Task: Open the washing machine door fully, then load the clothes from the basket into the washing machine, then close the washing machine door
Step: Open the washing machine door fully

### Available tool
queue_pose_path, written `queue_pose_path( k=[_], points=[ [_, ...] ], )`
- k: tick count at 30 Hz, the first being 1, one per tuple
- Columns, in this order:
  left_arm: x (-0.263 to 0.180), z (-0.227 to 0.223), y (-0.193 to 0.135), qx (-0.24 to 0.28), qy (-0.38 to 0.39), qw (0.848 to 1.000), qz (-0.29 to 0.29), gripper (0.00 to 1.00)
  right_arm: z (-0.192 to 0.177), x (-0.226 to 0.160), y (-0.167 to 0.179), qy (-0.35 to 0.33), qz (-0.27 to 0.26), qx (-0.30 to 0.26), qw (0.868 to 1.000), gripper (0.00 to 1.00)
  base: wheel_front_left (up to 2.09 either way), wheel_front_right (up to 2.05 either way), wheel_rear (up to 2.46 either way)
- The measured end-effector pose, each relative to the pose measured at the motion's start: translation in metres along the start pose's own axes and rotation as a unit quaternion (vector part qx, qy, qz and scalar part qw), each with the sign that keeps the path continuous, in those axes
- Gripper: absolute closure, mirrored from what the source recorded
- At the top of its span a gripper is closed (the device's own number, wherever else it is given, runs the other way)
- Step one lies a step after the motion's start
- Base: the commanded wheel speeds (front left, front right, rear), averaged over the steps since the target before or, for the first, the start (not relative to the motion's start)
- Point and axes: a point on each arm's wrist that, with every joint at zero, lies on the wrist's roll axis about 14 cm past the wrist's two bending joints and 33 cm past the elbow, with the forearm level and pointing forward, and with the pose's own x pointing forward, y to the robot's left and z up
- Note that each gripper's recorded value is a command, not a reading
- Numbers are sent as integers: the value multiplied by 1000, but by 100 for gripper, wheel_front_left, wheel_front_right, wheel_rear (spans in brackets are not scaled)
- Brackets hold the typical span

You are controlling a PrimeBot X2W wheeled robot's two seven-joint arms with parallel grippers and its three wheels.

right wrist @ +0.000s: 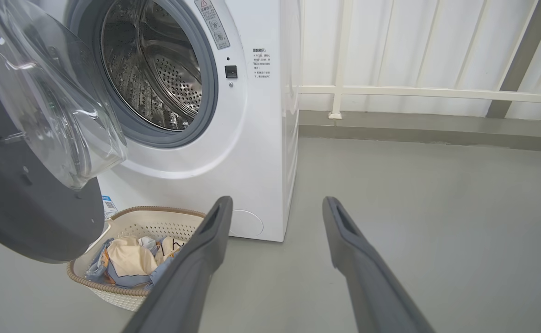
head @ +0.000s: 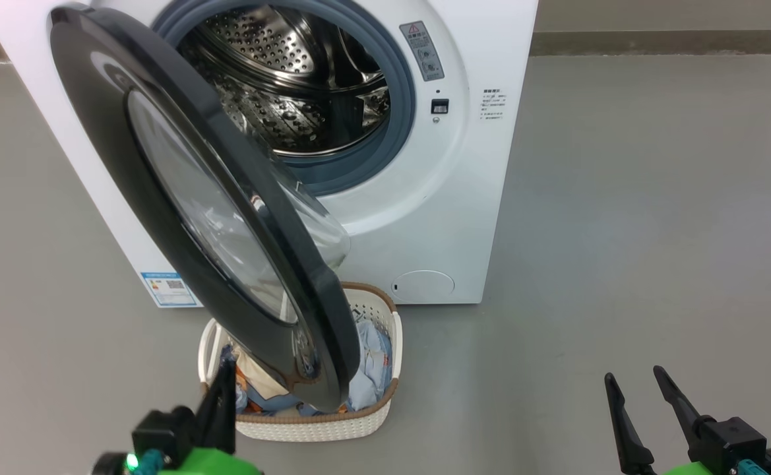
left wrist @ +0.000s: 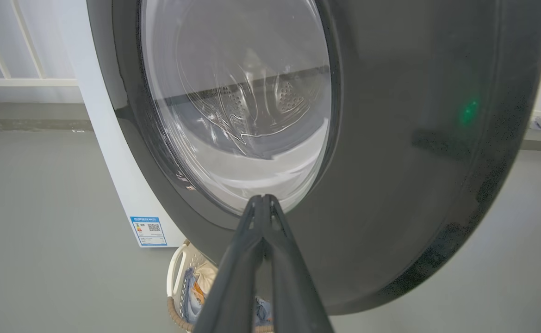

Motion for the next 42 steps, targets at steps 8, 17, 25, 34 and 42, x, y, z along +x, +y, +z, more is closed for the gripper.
queue_pose_path(
  k=[8, 17, 25, 34, 42],
  points=[
    [21, 85, 3, 19, -126, 992, 8, 100, -2, 1, 1, 4, 2, 1, 1000, 0, 0, 0, 0],
    [14, 202, -19, 51, -296, 953, -23, 100, -1, -1, -1, 2, -2, -3, 1000, 0, 0, 0, 0],
    [-3, 244, -70, 43, -345, 933, -95, 100, 2, -3, -2, -3, -3, -4, 1000, 0, 0, 0, 0],
    [-10, 209, -145, 0, -262, 941, -216, 100, 1, -3, 11, -2, 16, -2, 1000, 0, 0, 0, 0],
    [-3, 151, -156, -11, -167, 959, -227, 100, 1, 0, 26, -3, 37, 0, 999, 0, 0, 0, 0]
  ],
)
